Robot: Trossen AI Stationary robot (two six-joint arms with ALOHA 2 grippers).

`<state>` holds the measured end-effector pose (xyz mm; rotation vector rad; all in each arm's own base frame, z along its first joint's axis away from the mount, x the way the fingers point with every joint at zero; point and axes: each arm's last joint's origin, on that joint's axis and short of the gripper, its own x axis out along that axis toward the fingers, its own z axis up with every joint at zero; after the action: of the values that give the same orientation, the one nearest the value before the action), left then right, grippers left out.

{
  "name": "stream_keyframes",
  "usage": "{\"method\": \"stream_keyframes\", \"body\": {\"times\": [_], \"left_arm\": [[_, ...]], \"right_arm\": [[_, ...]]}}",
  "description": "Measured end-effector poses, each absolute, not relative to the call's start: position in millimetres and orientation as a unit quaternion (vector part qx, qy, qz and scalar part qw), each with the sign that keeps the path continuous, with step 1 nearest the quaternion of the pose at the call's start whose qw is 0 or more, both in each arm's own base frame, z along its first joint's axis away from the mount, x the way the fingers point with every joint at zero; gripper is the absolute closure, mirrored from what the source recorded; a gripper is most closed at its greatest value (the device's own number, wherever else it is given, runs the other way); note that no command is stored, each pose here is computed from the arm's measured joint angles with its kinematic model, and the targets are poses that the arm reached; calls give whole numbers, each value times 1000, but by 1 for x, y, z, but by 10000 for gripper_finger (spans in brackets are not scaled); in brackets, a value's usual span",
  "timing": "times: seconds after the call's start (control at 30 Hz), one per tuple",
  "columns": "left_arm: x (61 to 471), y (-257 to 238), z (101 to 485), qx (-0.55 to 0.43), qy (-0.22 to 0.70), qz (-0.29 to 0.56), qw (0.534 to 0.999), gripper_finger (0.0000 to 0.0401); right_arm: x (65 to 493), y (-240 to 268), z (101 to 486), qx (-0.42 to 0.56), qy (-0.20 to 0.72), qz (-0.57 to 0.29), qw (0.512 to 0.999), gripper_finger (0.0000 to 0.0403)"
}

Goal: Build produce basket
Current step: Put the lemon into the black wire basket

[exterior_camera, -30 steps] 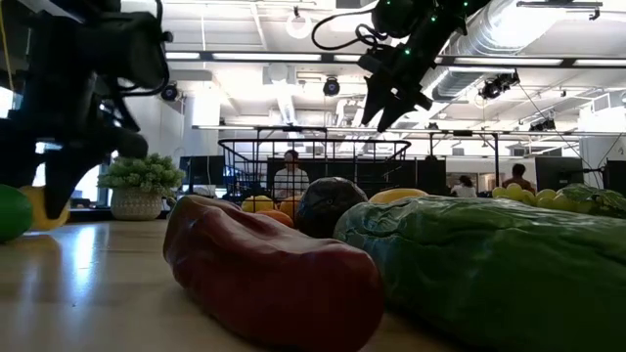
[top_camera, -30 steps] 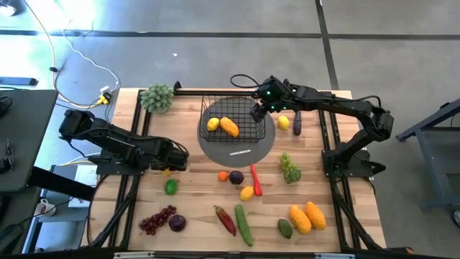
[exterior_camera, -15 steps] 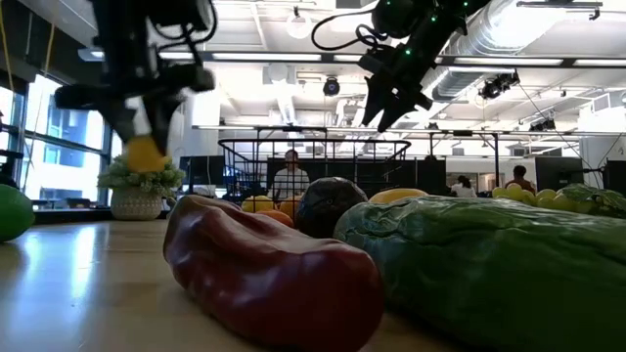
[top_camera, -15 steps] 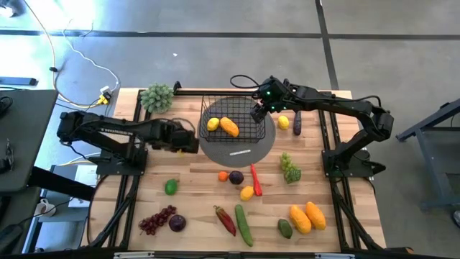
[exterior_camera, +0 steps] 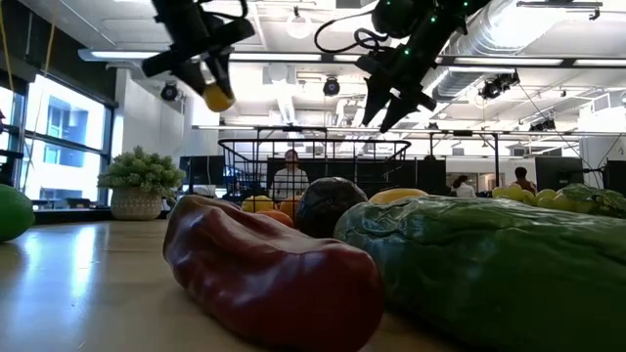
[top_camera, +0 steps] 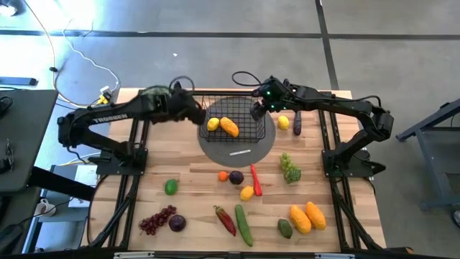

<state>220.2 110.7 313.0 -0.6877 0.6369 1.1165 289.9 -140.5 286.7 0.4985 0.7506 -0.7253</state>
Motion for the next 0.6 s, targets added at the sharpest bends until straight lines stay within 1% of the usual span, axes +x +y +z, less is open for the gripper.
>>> {"method": "stream_keyframes", "body": {"times": [0.27,0.4,0.6], "left_arm": [[232,148,315,-246,266,475,802,258],[243,163,308,-206,271,453,824,258],[266,178,289,-175,286,401,852,257]], "right_arm": [[290,-141,287,286,331,-369,820,174],[289,-140,286,309,325,-379,809,174],[285,-138,282,331,342,-394,786,174]]}}
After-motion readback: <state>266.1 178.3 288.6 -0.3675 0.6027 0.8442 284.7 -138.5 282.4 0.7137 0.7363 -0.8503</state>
